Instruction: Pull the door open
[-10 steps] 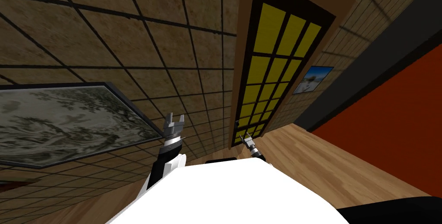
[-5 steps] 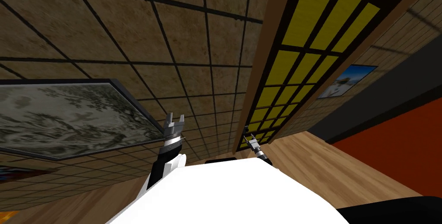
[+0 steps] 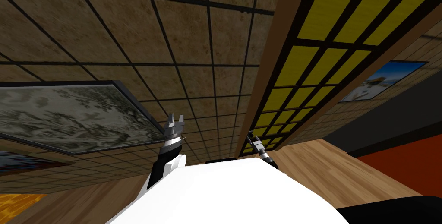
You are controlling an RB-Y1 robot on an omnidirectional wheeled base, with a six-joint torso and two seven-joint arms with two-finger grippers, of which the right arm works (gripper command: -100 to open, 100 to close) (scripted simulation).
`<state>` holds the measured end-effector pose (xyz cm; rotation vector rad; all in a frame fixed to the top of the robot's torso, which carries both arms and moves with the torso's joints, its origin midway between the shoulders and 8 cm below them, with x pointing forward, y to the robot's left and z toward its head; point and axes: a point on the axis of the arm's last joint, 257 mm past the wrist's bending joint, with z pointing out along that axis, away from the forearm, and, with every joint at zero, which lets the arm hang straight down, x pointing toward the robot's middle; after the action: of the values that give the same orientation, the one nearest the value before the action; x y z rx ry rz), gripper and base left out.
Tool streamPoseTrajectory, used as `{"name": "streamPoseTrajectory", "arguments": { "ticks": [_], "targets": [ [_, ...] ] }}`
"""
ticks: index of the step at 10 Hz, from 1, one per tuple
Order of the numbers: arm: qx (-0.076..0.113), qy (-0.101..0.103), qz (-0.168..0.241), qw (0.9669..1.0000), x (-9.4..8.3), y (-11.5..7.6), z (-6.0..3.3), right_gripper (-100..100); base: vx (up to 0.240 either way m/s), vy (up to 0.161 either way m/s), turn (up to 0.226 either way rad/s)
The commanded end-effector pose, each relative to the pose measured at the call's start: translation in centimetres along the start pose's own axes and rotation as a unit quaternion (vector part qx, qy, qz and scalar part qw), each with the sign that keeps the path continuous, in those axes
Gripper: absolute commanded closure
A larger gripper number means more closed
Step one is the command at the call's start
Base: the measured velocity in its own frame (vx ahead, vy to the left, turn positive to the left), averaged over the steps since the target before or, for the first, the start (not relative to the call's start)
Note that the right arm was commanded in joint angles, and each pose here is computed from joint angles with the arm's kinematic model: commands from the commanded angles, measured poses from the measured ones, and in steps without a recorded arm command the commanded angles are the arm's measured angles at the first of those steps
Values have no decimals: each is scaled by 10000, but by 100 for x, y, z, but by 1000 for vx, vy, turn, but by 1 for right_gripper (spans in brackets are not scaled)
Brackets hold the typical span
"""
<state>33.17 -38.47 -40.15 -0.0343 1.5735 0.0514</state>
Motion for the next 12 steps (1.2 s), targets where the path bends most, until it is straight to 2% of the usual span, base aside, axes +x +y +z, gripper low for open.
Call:
{"name": "streamPoseTrajectory", "arguments": {
  "ticks": [1,2,3,8,9,12],
  "targets": [
    [88,-25,9,10000,-14,-107,-54,-100,39,5,19],
    [59,-12,7,10000,-5,-75,-21,-100,-16,-3,7],
    [59,-12,7,10000,-5,-75,-21,100,-17,-10,9],
    [59,-12,7,10000,-5,-75,-21,100,-1,-1,-2],
    [109,-32,217,9997,-17,-107,-20,100,-40,-11,70],
    [151,-69,496,9986,-35,-125,-8,100,-49,-23,66]
  ]
}}
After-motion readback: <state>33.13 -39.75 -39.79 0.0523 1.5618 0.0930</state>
